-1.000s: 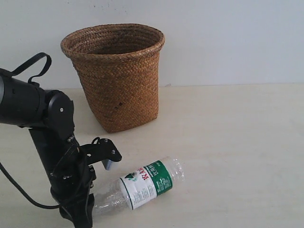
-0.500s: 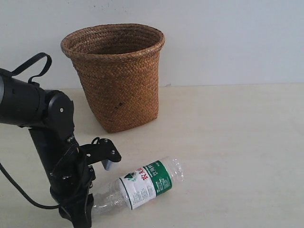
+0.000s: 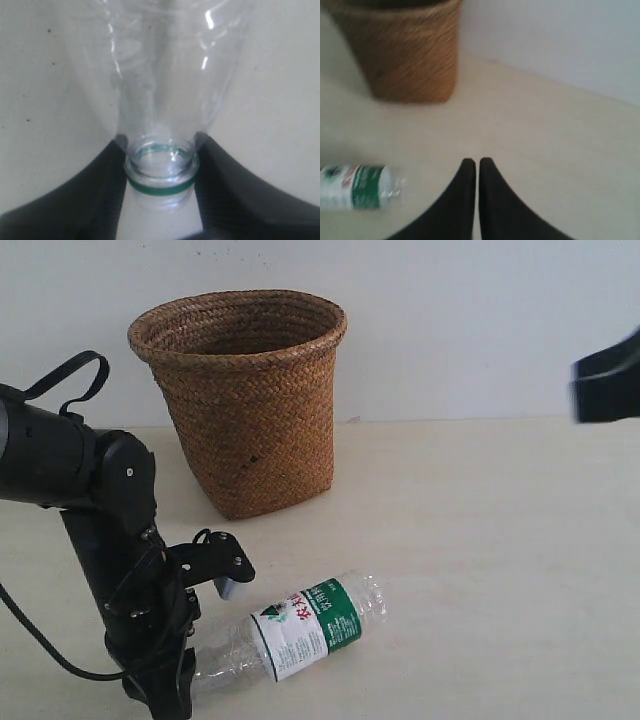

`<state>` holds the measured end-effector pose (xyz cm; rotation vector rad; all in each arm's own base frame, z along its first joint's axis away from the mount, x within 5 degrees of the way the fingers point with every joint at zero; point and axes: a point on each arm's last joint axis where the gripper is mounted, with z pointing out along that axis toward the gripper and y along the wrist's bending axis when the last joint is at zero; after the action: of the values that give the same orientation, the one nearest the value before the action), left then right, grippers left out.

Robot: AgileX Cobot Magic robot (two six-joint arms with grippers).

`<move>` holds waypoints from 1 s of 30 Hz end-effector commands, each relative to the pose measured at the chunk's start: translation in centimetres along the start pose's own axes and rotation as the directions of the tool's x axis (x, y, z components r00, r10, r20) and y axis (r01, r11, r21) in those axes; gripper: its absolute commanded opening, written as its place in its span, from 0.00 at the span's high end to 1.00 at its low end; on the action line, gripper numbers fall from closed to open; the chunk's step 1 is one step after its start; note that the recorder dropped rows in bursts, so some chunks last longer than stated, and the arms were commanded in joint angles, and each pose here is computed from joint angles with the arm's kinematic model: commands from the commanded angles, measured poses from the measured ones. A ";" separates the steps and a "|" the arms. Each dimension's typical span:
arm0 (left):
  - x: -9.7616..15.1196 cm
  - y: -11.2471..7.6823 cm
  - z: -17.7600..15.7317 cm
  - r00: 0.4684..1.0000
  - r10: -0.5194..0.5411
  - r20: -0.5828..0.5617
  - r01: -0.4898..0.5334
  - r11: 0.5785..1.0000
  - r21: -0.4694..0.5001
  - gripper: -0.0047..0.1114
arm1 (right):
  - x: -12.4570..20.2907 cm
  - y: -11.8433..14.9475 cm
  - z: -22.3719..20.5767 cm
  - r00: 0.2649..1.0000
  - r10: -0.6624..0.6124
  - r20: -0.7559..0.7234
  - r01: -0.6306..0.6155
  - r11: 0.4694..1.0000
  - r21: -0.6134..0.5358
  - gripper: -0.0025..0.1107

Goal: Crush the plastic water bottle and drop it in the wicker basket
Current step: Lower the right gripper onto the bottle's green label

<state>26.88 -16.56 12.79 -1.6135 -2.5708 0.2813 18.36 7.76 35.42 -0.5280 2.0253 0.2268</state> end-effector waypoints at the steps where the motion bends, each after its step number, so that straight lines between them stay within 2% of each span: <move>1: -0.1 0.1 -0.1 0.999 0.042 -0.017 -0.042 0.999 -0.031 0.92 | -1.7 4.3 5.6 0.912 -0.303 -0.278 0.215 0.927 -0.306 0.98; 4: 0.0 0.2 -0.1 0.998 0.051 -0.026 -0.052 0.998 -0.040 0.92 | -1.4 6.8 8.7 0.793 -0.462 -0.397 0.259 0.846 -0.467 0.98; 7: 0.0 0.2 -0.1 0.998 0.051 -0.026 -0.052 0.998 -0.040 0.92 | -0.2 8.5 12.2 0.682 -0.568 -0.461 0.277 0.784 -0.556 0.98; 12: 0.1 0.1 -0.1 0.998 0.051 -0.030 -0.052 0.998 -0.036 0.92 | 1.6 9.0 17.3 0.606 -0.609 -0.511 0.307 0.772 -0.556 0.98; 14: 0.1 0.1 -0.1 0.998 0.051 -0.031 -0.052 0.998 -0.036 0.92 | 2.2 9.2 18.9 0.599 -0.595 -0.535 0.292 0.785 -0.546 0.98; 17: 0.1 0.1 -0.1 0.998 0.051 -0.032 -0.052 0.998 -0.034 0.92 | 2.1 9.6 20.8 0.641 -0.533 -0.552 0.256 0.827 -0.501 0.98; 20: 0.1 0.1 -0.1 0.998 0.051 -0.032 -0.052 0.998 -0.034 0.92 | 1.6 9.8 22.1 0.660 -0.521 -0.541 0.258 0.833 -0.489 0.98; 25: 0.1 0.1 -0.1 0.998 0.051 -0.038 -0.052 0.998 -0.028 0.92 | 0.6 10.6 23.1 0.719 -0.461 -0.520 0.194 0.852 -0.486 0.98; 30: 0.1 0.1 -0.1 0.998 0.051 -0.038 -0.052 0.998 -0.028 0.92 | 1.5 11.0 24.8 0.718 -0.411 -0.562 0.137 0.875 -0.465 0.98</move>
<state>26.96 -16.18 12.74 -1.6583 -2.5340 0.2214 31.96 25.79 22.04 -1.3636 2.5037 0.2687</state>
